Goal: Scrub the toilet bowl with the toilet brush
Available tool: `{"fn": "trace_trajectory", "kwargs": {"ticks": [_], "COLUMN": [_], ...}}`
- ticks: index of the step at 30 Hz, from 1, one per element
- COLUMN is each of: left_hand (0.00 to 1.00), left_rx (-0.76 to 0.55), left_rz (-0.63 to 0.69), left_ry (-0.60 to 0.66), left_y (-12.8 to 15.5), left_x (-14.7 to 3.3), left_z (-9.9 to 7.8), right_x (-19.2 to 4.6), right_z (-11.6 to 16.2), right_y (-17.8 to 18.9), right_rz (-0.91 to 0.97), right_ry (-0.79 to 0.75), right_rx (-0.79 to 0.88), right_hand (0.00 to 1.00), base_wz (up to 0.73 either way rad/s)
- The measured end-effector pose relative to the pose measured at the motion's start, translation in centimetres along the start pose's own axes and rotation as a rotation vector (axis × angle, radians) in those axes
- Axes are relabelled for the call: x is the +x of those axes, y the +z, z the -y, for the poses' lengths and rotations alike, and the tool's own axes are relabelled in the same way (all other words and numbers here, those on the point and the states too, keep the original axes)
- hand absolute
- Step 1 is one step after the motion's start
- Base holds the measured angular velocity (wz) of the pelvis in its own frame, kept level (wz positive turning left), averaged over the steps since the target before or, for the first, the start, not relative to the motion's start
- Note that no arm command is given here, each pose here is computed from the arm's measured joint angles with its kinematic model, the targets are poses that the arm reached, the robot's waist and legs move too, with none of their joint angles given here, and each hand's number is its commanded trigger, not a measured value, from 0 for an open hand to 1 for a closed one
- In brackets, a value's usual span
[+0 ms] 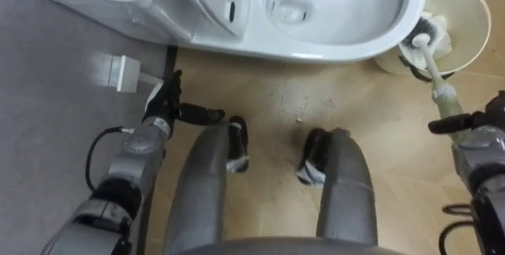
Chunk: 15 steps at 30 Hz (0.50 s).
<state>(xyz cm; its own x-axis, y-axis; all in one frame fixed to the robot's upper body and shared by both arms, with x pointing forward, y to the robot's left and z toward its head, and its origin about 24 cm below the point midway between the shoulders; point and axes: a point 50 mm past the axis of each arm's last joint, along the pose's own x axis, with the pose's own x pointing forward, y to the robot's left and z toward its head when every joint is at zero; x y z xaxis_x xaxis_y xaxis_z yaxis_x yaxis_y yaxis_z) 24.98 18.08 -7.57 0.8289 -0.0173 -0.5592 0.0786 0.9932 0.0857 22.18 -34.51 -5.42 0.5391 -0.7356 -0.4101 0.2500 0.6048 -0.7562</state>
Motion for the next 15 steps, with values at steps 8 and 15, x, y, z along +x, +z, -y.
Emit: {"fn": "trace_trajectory", "kwargs": {"ticks": [8, 15], "left_hand": [0.0, 0.0], "left_rx": [0.005, 0.02], "left_rz": [0.004, -0.01], "left_ry": [-0.022, -0.016], "left_y": [0.3, -0.4], "left_x": [0.0, -0.4], "left_z": [0.2, -0.4], "right_x": [0.2, 0.3], "right_z": [0.4, 0.7], "right_y": [0.9, 0.6], "right_rz": [0.041, 0.02], "right_ry": [0.003, -0.002], "right_rx": [-0.032, -0.009], "right_hand": [0.0, 0.0], "base_wz": [0.01, 0.04]}}
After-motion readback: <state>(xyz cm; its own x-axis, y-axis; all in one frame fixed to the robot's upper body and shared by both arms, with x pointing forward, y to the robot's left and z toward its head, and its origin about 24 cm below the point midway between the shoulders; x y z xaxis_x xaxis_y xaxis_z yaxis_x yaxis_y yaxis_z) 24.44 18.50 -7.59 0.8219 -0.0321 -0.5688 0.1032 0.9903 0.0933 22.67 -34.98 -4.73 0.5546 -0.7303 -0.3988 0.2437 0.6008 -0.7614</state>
